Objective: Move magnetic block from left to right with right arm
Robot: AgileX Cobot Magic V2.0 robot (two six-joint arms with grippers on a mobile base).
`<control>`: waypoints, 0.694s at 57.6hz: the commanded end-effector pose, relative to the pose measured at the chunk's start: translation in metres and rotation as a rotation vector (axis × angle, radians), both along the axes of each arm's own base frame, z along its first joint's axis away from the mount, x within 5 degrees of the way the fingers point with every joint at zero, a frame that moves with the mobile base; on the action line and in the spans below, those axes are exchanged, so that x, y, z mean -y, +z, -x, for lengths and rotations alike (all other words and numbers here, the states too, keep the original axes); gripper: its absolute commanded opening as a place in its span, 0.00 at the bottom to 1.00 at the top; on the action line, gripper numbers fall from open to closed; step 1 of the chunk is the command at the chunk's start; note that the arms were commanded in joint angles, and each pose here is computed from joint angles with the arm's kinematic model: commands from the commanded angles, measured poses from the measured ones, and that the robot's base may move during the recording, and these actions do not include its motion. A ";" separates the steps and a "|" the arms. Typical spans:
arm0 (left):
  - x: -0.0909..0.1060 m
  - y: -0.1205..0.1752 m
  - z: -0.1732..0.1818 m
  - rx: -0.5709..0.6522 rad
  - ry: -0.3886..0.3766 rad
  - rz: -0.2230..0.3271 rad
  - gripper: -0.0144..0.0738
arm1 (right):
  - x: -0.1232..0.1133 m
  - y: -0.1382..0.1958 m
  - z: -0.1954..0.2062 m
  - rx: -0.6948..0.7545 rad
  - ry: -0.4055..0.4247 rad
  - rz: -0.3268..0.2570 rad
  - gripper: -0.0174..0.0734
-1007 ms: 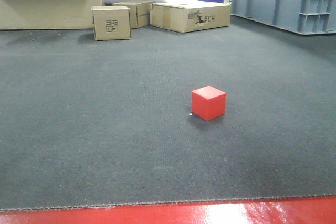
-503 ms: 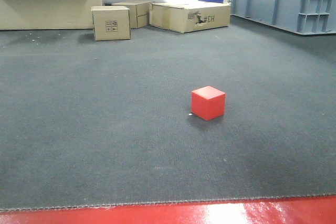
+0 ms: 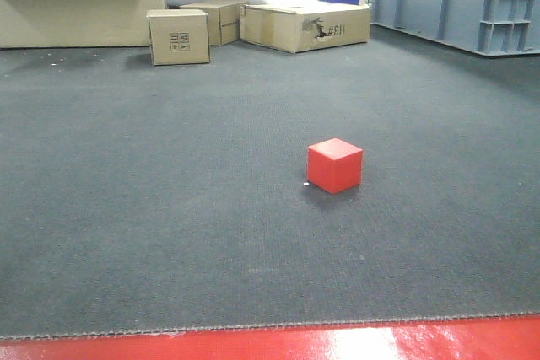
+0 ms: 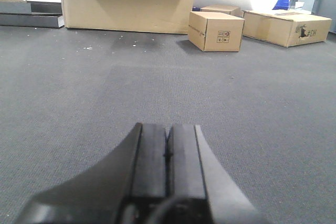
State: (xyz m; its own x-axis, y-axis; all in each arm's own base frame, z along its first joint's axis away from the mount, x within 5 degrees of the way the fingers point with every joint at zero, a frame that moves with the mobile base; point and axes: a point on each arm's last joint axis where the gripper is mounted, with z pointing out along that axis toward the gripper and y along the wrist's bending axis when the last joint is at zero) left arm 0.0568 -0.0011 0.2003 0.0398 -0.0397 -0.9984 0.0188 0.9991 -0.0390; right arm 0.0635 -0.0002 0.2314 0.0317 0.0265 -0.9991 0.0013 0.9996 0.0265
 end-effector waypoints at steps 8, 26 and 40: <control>-0.001 0.005 0.001 0.083 0.009 0.012 0.02 | 0.000 -0.015 0.009 0.182 -0.007 0.006 0.26; -0.001 0.005 0.001 0.083 0.009 0.012 0.02 | 0.000 -0.017 0.010 0.171 -0.007 0.006 0.26; -0.001 0.005 0.001 0.083 0.009 0.012 0.02 | 0.000 -0.018 0.010 0.157 -0.008 0.006 0.26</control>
